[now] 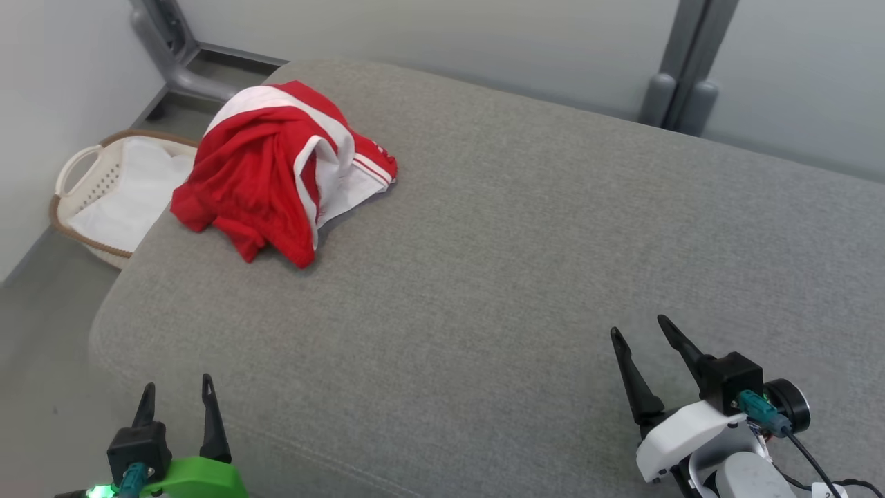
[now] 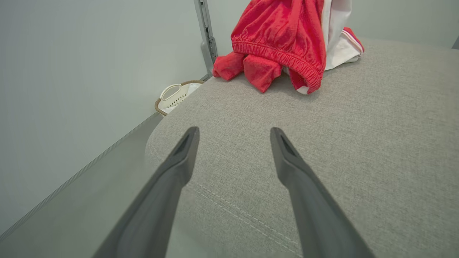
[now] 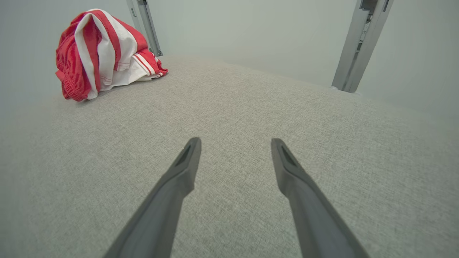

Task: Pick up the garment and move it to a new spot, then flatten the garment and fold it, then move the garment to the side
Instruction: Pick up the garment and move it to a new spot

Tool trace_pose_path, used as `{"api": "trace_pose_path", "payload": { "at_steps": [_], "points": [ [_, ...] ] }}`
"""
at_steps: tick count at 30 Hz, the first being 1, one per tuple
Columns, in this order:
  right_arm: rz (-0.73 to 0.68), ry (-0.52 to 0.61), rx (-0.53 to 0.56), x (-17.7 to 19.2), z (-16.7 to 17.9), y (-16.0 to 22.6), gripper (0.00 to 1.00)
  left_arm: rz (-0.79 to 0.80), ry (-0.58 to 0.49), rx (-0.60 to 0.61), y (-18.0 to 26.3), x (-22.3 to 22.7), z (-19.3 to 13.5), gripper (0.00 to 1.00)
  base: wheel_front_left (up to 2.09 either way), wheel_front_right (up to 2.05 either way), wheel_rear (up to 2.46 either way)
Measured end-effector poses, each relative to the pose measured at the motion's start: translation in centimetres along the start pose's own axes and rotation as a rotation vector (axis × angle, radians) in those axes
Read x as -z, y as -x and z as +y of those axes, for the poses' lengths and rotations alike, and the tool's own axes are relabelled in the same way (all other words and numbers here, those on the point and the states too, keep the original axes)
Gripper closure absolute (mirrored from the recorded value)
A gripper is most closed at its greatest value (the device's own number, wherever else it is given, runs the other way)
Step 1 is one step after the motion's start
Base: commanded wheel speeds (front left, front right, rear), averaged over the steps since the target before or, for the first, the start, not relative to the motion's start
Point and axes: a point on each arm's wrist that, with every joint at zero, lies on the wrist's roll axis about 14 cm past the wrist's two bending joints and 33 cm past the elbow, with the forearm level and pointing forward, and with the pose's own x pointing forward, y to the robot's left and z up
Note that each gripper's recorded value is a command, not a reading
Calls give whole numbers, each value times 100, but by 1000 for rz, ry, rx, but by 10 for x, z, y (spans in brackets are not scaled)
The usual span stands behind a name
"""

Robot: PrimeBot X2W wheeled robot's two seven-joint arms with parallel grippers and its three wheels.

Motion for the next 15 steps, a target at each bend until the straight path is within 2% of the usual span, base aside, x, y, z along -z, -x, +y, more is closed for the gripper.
{"api": "trace_pose_path", "payload": {
  "at_steps": [7,15],
  "points": [
    [13,-12,-61,6,19,-12,0,42,26,-78,14,14,25,0,0,0,0],
    [31,-10,-19,17,0,-12,0,24,54,-9,-15,1,7,0,0,0,0]
  ]
}}
